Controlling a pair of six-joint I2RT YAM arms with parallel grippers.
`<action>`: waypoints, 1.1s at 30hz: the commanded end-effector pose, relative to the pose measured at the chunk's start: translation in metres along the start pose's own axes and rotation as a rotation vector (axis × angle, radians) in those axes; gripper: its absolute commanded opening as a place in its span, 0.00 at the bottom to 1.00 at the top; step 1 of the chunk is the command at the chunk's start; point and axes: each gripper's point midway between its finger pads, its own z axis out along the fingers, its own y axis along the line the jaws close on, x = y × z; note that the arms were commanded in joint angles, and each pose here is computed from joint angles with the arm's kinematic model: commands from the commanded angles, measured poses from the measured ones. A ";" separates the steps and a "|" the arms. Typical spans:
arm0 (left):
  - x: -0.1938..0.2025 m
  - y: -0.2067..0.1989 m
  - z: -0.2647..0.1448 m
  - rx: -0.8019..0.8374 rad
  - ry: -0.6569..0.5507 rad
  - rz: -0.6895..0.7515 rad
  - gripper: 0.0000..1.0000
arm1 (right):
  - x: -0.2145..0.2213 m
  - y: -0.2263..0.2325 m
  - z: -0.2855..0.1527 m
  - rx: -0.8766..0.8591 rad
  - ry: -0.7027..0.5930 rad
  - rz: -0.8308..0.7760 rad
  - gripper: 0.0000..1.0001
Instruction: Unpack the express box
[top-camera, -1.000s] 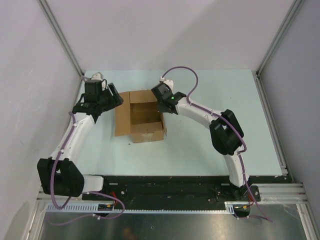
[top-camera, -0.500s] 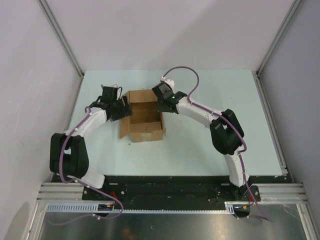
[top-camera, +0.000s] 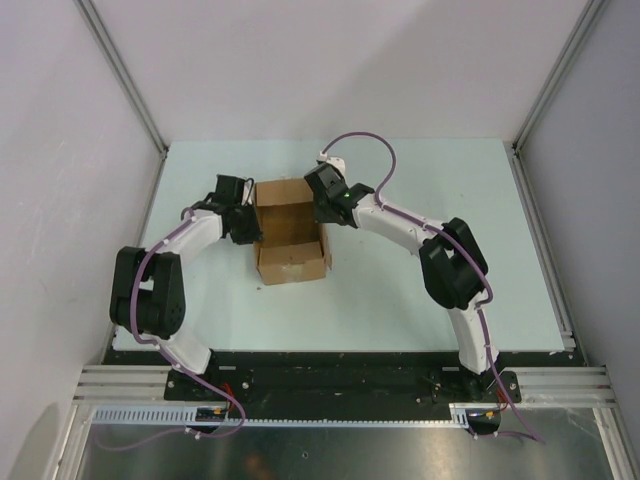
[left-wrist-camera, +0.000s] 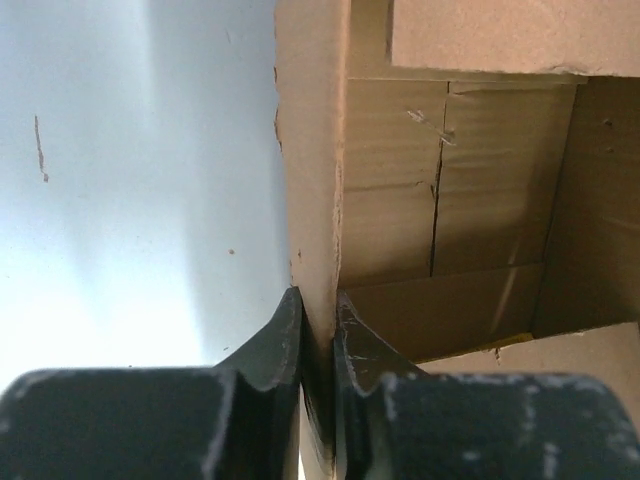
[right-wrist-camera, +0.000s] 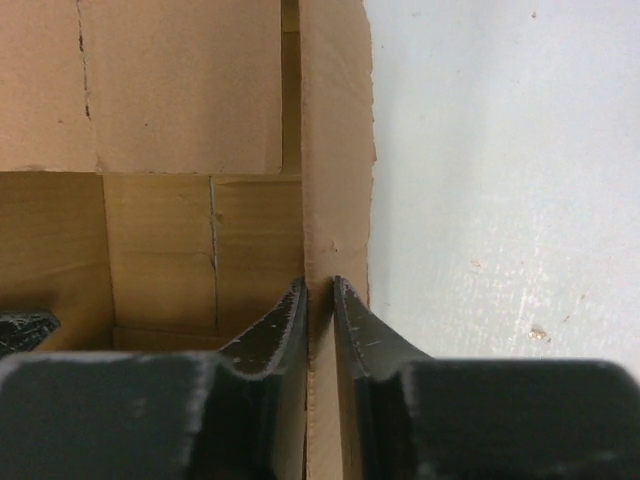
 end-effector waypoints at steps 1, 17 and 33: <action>-0.028 -0.020 -0.019 0.070 -0.072 0.050 0.09 | -0.027 0.009 -0.018 -0.049 -0.082 -0.065 0.28; -0.037 -0.049 -0.042 0.186 -0.101 0.153 0.00 | -0.100 0.048 -0.134 -0.441 -0.342 -0.383 0.61; -0.005 -0.047 -0.040 0.087 -0.083 0.274 0.00 | 0.014 0.072 -0.056 -0.569 -0.092 -0.454 0.31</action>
